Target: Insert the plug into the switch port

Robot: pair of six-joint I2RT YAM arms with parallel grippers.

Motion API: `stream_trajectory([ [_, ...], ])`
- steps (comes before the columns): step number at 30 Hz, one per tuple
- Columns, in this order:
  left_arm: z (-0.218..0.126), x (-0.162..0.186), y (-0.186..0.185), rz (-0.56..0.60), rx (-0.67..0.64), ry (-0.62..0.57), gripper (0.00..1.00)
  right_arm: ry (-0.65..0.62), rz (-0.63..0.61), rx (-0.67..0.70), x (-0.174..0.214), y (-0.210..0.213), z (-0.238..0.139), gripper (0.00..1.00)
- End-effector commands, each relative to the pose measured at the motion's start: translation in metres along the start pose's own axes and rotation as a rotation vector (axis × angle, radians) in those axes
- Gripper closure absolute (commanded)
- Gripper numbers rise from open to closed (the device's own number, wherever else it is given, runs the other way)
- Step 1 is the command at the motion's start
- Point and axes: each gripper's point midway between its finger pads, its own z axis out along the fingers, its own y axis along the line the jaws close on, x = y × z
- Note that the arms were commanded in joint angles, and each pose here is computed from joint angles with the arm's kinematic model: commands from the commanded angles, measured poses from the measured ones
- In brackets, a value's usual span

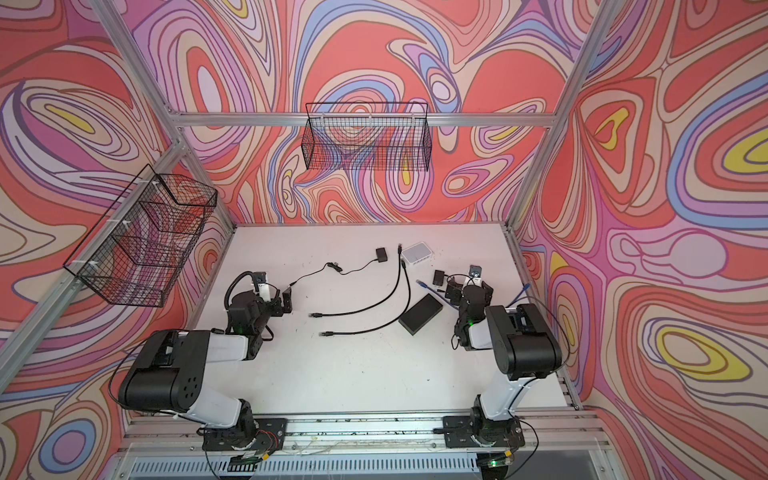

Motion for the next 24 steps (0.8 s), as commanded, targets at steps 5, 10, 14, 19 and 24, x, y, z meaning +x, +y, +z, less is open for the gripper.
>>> stream_trajectory([
  [5,0.0012,-0.0003,-0.0020,0.022,0.011,0.003,0.00,-0.021,0.013,-0.008,-0.0090,0.0019,0.0017,0.02],
  [10,0.0011,0.0005,-0.0017,0.021,0.010,0.005,0.00,-0.021,0.013,-0.008,-0.0090,0.0016,0.0017,0.02],
  [14,0.0011,0.0001,-0.0021,0.021,0.012,0.003,0.00,-0.019,0.013,-0.011,-0.0084,0.0024,0.0016,0.02],
  [19,0.0010,0.0002,-0.0019,0.022,0.011,0.004,0.00,-0.019,0.012,-0.010,-0.0083,0.0020,0.0016,0.02],
  [24,0.0017,0.0000,-0.0023,0.023,0.013,0.007,0.00,-0.019,0.013,-0.009,-0.0083,0.0018,0.0015,0.02],
])
